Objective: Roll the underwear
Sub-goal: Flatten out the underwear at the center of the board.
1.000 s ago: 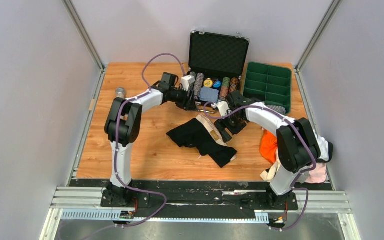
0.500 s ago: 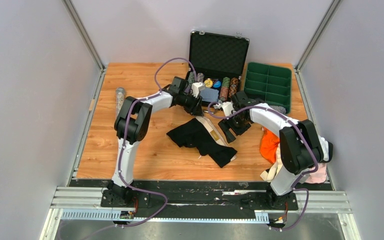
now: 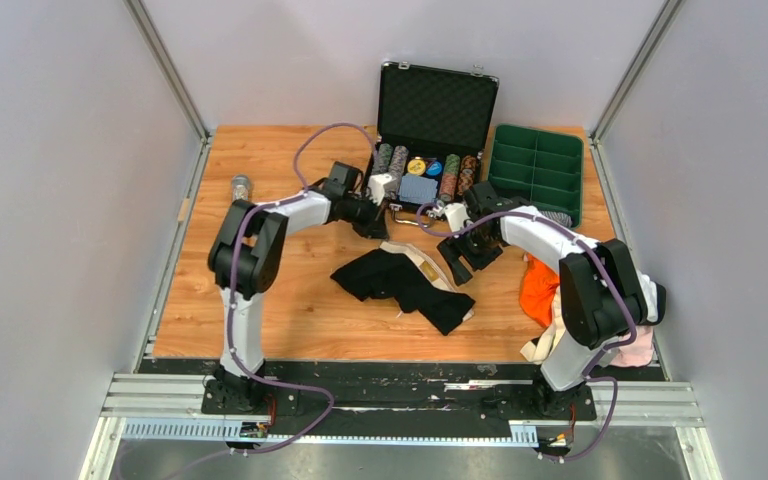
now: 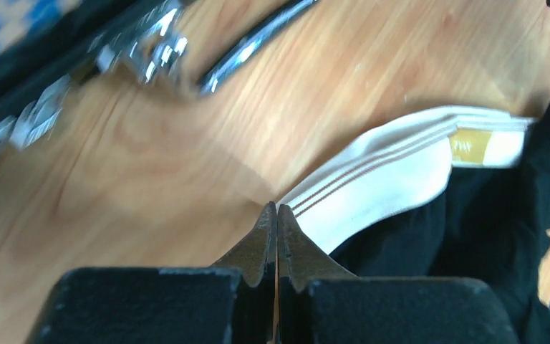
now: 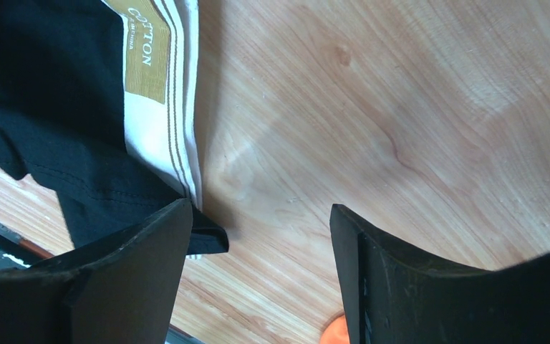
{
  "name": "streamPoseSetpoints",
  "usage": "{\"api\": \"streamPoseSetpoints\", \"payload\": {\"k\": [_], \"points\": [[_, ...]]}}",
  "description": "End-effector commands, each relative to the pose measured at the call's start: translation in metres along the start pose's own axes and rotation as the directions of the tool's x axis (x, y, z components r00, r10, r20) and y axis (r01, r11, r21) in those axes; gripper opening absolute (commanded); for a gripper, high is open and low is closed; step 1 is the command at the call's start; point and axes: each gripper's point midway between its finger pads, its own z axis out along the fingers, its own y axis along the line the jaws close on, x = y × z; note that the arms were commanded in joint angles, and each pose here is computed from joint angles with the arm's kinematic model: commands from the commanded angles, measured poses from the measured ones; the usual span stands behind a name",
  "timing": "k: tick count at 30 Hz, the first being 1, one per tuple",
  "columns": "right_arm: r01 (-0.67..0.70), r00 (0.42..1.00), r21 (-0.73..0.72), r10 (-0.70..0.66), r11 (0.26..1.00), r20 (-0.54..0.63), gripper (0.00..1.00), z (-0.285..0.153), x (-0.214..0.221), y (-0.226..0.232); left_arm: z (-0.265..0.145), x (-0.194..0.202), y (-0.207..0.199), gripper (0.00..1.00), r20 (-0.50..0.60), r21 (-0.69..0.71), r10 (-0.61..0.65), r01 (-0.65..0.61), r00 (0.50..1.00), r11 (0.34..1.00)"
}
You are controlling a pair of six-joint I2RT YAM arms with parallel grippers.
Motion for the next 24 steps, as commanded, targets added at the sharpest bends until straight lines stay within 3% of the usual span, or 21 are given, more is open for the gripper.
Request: {"api": "streamPoseSetpoints", "payload": {"k": [1,7,13,17,24], "points": [[-0.001,0.998,-0.054,0.004,0.999,0.063,0.72,-0.007,-0.016,0.008,-0.083,-0.031,0.0,0.0,0.146,-0.142,0.013,0.008,0.989,0.99],[0.027,0.995,-0.119,-0.016,0.993,0.095,0.7,-0.01,-0.036,0.018,-0.169,0.013,0.019,0.0,0.232,-0.32,-0.108,0.18,0.967,0.93],[0.036,0.991,-0.197,-0.01,0.98,0.131,0.67,-0.006,-0.069,0.029,-0.16,0.051,0.018,0.0,0.213,-0.315,-0.212,0.272,0.954,0.909],[0.032,0.985,-0.222,0.007,0.974,0.17,0.68,-0.003,-0.11,0.034,-0.16,0.061,0.029,0.0,0.192,-0.373,-0.208,0.267,0.959,0.889],[0.096,0.972,-0.089,-0.074,0.991,0.223,0.61,0.022,-0.174,0.044,-0.159,0.066,0.031,0.0,0.188,-0.381,-0.217,0.275,0.958,0.883]]}}
